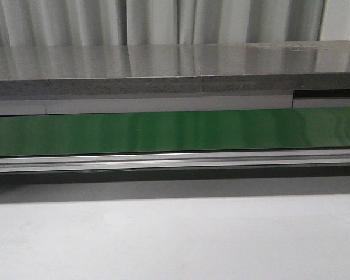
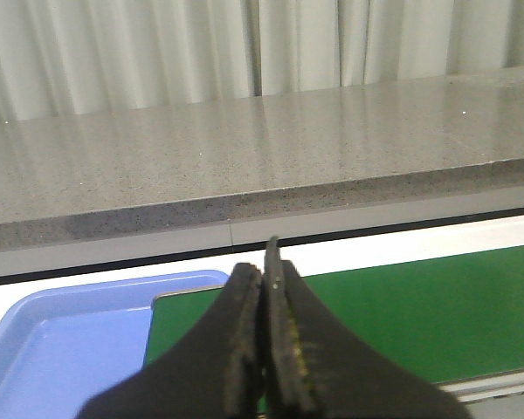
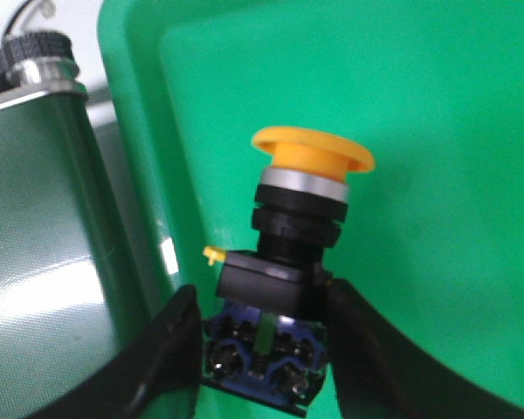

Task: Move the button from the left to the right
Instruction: 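Lift the button off the belt and carry it over the green tray, then lower the button into the green tray and open the right gripper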

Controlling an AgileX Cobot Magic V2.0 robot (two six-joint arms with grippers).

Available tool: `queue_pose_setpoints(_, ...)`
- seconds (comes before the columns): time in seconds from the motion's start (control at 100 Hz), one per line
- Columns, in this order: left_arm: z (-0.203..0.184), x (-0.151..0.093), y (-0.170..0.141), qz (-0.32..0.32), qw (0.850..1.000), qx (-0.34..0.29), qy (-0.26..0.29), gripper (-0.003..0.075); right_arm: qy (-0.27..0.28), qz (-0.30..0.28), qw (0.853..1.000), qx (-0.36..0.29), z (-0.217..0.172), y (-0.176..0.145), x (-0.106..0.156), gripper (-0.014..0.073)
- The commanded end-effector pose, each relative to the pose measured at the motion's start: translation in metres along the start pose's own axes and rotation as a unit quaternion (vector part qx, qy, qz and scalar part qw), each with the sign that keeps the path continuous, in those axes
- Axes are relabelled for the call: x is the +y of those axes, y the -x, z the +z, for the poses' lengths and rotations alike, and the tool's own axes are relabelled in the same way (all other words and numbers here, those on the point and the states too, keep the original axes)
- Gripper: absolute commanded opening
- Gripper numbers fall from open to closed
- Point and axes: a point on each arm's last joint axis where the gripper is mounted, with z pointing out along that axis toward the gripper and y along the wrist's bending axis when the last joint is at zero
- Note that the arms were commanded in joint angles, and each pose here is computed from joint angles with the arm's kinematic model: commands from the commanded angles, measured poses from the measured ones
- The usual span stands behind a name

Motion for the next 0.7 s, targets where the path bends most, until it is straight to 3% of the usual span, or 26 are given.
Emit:
queue_pose_setpoints(0.0, -0.001, 0.002, 0.015, -0.007, 0.999, -0.045, 0.01, -0.0019, -0.007, -0.009, 0.999, -0.053, -0.015, 0.015, -0.001, 0.0256)
queue_pose_setpoints(0.5, -0.001, 0.002, 0.015, -0.007, 0.999, -0.045, 0.01, -0.0019, 0.013, -0.02, 0.999, -0.033, 0.008, 0.013, 0.01, 0.0266)
queue_pose_setpoints(0.69, -0.001, 0.002, 0.015, -0.007, 0.999, -0.045, 0.01, -0.0019, 0.013, -0.02, 0.999, -0.034, 0.008, 0.013, 0.01, 0.0436)
